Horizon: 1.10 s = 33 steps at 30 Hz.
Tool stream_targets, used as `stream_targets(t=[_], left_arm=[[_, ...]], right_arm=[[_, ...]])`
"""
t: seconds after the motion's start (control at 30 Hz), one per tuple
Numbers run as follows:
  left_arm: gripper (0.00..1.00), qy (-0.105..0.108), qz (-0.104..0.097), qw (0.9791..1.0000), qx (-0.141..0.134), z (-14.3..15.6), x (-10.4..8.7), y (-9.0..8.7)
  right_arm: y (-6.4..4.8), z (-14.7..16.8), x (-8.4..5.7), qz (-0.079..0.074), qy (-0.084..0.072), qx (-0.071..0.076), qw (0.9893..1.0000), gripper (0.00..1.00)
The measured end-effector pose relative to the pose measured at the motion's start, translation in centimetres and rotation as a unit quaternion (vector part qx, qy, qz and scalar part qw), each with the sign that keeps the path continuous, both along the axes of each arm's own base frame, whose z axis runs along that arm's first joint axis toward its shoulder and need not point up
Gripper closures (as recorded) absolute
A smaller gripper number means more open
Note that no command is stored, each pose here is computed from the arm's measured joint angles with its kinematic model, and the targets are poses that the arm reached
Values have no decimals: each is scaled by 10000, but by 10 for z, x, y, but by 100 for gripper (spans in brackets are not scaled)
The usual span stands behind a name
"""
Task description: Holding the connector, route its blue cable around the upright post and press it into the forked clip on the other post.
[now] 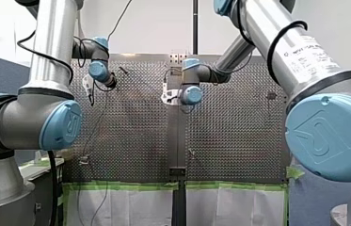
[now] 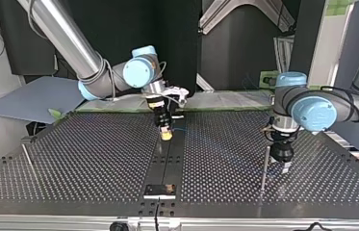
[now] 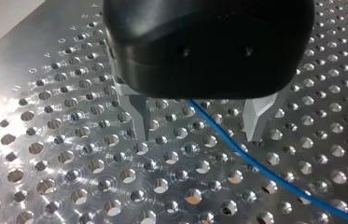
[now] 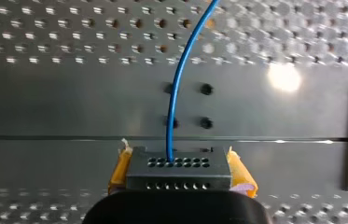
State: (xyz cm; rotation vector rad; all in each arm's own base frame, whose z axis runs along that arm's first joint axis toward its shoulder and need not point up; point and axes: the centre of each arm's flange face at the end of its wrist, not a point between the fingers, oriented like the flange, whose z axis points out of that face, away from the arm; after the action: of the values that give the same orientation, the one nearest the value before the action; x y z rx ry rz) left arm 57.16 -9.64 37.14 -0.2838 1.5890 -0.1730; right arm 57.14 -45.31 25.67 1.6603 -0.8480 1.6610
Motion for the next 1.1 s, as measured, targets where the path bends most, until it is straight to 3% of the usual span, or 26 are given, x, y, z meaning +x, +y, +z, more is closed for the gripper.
stream_targets(t=[0.27,0.43,0.63,0.83,1.1], left_arm=[[2,-10,42,10000,-1,0,0,0],[2,40,-32,10000,6,-9,4,-3],[2,118,-61,9999,73,-17,6,-8],[2,101,40,9999,103,-18,7,-8],[2,90,61,9999,108,-18,7,-8]], right_arm=[[9,-33,-2,26,45,90,9999,100],[15,-56,-5,33,23,185,9998,100],[23,-93,-5,26,145,315,9994,100],[31,-125,-1,-79,281,425,9987,100],[41,-170,2,-155,464,582,9971,100]])
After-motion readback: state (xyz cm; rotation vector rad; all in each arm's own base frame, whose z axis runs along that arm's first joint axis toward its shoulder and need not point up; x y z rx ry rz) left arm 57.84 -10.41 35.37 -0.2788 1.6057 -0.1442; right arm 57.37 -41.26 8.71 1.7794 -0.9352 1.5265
